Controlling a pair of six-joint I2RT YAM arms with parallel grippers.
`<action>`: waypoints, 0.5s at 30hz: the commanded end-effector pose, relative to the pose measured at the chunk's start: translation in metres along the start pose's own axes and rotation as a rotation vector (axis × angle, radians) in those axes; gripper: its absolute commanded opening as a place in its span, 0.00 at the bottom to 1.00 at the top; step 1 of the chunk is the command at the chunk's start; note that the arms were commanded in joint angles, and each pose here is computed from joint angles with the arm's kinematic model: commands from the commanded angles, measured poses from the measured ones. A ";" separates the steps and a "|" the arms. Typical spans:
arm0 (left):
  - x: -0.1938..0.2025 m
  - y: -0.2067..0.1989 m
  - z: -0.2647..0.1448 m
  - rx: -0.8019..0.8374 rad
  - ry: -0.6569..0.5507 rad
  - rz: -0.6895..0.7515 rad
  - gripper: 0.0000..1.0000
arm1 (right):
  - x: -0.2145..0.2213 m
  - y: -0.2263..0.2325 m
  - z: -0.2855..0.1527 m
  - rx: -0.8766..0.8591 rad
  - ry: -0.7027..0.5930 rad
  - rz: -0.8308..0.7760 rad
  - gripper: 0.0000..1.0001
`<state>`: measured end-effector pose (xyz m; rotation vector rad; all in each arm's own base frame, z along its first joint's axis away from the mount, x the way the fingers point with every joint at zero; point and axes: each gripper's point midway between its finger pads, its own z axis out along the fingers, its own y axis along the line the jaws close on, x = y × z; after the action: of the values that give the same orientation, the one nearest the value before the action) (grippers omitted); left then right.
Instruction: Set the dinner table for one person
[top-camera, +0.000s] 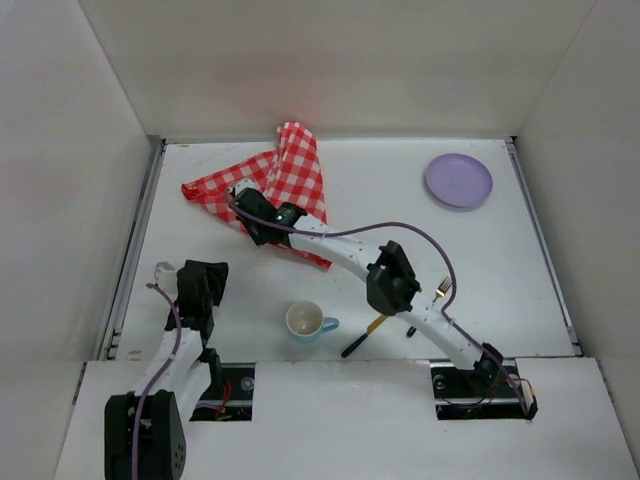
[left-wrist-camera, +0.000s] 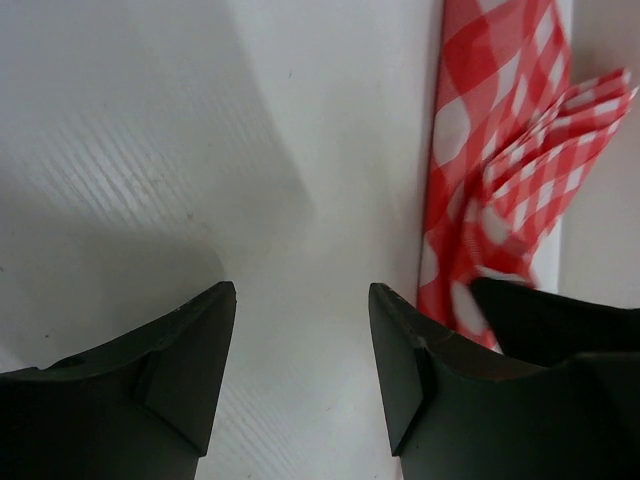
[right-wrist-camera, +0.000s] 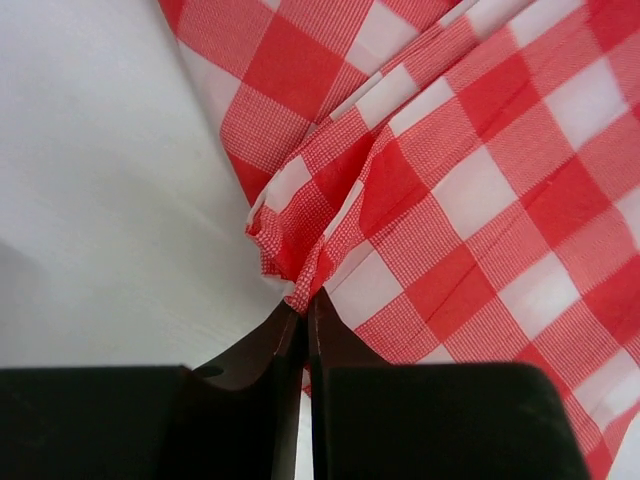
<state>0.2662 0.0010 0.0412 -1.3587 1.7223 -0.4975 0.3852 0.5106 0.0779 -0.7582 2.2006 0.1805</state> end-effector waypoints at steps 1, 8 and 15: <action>0.011 -0.019 -0.001 0.048 0.051 0.057 0.54 | -0.110 -0.028 -0.095 -0.007 -0.274 0.209 0.10; 0.020 -0.046 0.005 0.065 0.000 0.180 0.54 | -0.087 -0.188 -0.153 0.135 -0.441 0.677 0.10; 0.043 -0.067 0.024 0.039 -0.004 0.295 0.53 | 0.067 -0.285 -0.144 0.310 -0.376 1.069 0.15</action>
<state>0.3006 -0.0562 0.0415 -1.0947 1.9364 -0.3883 0.4399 0.1930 0.2154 0.4674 1.9392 0.3666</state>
